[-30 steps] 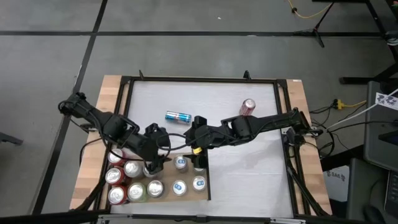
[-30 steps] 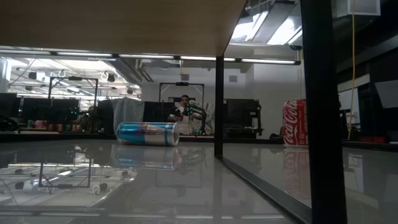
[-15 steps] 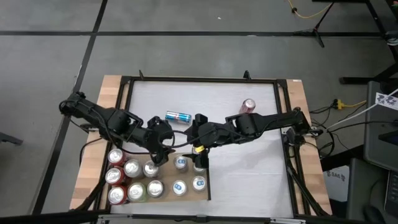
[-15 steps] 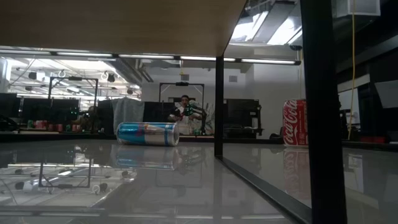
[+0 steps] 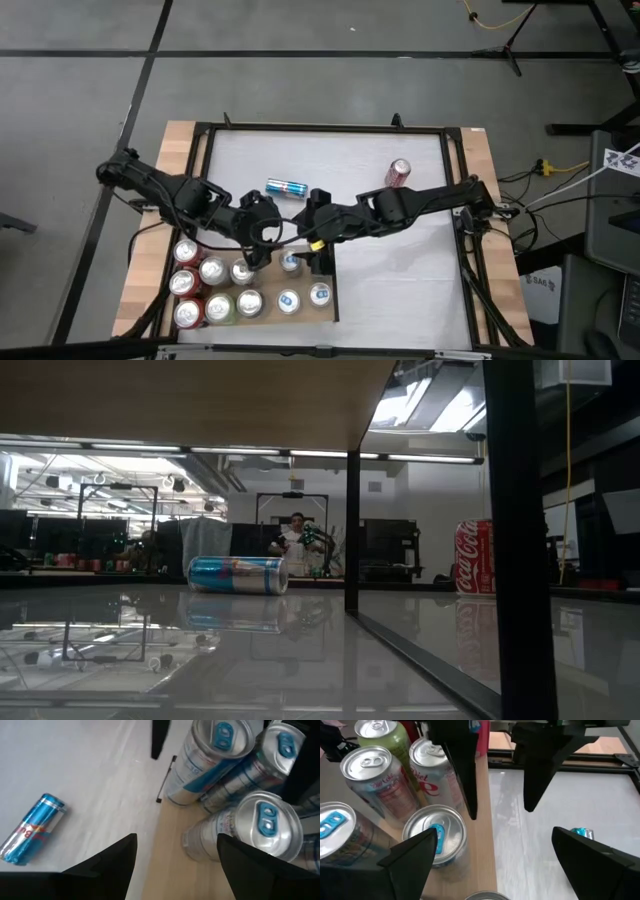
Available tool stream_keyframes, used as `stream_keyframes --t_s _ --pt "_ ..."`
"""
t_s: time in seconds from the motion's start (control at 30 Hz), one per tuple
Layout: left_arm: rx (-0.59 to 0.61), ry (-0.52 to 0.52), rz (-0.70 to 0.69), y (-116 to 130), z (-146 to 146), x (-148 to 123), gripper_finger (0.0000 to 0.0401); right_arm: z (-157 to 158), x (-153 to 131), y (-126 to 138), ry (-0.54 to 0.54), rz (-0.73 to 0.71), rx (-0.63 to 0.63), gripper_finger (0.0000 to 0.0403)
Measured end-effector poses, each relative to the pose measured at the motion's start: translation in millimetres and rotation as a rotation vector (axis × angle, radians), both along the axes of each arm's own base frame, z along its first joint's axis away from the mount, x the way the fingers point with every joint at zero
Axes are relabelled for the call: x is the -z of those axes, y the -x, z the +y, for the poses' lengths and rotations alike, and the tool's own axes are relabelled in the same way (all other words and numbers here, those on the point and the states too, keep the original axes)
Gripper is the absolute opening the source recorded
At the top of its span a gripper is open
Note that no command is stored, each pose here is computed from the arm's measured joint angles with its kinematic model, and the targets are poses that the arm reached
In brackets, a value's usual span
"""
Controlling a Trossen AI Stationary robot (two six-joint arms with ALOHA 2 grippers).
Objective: Place canned beverage on shelf
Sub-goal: Put the blue soda can on the shelf aligned with the other blue soda cans
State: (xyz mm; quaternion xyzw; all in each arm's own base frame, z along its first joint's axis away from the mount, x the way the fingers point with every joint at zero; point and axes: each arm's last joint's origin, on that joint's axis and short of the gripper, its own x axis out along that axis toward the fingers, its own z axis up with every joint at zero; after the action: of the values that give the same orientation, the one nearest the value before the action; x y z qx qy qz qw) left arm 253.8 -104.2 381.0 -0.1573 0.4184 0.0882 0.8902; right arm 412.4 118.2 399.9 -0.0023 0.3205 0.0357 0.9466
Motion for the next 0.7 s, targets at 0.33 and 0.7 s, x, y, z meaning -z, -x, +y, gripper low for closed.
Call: stream_keyframes --t_s 0.33,0.7 --pt "-0.013 -0.038 0.007 -5 1 4 0.0268 0 3 -3 0.003 -0.002 0.007 0.0385" --pt "0.056 -0.059 -0.022 -13 11 1 0.0268 -7 -21 14 0.012 -0.065 0.041 0.0385"
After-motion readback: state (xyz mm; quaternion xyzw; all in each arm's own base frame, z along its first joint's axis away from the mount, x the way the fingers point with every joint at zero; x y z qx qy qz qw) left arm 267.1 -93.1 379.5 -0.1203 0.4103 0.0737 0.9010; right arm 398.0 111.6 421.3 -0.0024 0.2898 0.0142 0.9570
